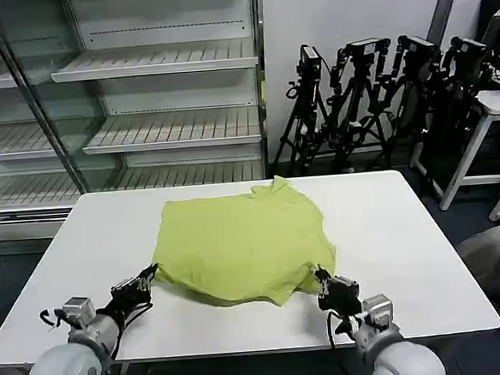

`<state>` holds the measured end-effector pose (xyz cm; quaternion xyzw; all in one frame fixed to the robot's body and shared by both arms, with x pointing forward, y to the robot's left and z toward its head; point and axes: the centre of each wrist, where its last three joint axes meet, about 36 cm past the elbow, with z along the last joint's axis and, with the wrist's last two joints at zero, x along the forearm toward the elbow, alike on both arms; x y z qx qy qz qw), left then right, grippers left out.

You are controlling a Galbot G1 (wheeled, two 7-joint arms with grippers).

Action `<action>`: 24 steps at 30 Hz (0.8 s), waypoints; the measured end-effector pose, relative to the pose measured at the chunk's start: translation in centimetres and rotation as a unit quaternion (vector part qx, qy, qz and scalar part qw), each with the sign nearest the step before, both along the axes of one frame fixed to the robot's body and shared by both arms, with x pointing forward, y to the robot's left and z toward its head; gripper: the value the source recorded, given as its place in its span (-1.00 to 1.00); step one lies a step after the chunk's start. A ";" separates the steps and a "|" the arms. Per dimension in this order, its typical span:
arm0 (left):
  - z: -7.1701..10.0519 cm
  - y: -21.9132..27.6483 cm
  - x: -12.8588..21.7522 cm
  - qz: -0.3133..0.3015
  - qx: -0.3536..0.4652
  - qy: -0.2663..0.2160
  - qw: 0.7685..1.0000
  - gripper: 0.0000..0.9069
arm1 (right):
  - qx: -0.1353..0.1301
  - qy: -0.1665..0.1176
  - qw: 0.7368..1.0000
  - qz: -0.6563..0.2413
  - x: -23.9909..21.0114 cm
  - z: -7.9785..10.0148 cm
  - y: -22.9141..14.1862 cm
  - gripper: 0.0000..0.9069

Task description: Fold and organize the clothes.

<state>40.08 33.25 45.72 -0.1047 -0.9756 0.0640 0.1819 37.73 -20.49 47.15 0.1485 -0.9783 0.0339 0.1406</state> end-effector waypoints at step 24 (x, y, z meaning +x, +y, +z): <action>-1.7 1.0 7.5 0.011 -0.023 0.004 1.000 -0.96 | -0.040 -0.031 0.999 0.004 9.1 -2.7 0.2 -1.00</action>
